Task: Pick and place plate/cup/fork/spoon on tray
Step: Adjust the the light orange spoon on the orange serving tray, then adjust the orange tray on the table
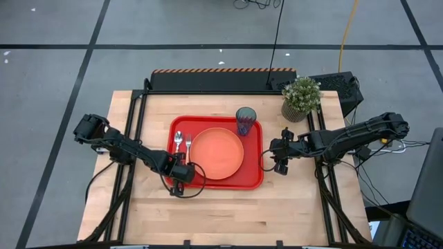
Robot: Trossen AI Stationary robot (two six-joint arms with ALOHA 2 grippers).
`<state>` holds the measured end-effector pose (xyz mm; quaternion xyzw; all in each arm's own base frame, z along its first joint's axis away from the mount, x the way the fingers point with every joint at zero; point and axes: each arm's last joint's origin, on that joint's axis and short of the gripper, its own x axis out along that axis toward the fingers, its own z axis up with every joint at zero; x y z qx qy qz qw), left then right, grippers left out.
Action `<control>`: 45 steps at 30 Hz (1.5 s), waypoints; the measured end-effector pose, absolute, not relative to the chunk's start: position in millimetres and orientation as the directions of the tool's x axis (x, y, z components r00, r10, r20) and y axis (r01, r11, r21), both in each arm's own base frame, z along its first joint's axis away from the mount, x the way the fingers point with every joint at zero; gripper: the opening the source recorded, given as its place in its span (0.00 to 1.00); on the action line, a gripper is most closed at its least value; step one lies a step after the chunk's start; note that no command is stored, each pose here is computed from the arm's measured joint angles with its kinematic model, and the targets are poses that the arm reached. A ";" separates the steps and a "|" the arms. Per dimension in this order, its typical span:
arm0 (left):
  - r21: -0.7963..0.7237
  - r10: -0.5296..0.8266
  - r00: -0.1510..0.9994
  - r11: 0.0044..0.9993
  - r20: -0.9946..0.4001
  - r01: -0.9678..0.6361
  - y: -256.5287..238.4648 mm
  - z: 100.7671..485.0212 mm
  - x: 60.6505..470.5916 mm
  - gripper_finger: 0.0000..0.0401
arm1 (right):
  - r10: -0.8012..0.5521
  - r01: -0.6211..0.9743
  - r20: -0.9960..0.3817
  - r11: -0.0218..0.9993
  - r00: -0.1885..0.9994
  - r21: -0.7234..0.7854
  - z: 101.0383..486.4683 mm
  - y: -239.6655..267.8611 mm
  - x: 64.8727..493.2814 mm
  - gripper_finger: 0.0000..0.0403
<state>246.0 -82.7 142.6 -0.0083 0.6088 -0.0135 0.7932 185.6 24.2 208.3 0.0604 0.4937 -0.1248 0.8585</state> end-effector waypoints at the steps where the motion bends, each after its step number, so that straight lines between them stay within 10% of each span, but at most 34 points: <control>1: -0.030 -0.031 0.258 1.000 -0.966 0.011 -82.6 142.6 246.1 0.06 | -0.155 0.274 -0.863 0.962 0.481 -0.019 208.3 24.2 185.6 0.38; 38: 0.037 0.031 0.221 0.999 -0.975 0.021 -84.6 176.1 258.1 0.06 | -0.155 0.274 -0.863 0.962 0.481 -0.020 208.3 24.2 185.6 0.38; 45: 0.231 0.221 0.172 0.972 -0.960 0.036 -72.7 193.6 258.8 0.06 | -0.153 0.247 -0.858 0.968 0.490 -0.031 208.7 24.4 186.5 0.38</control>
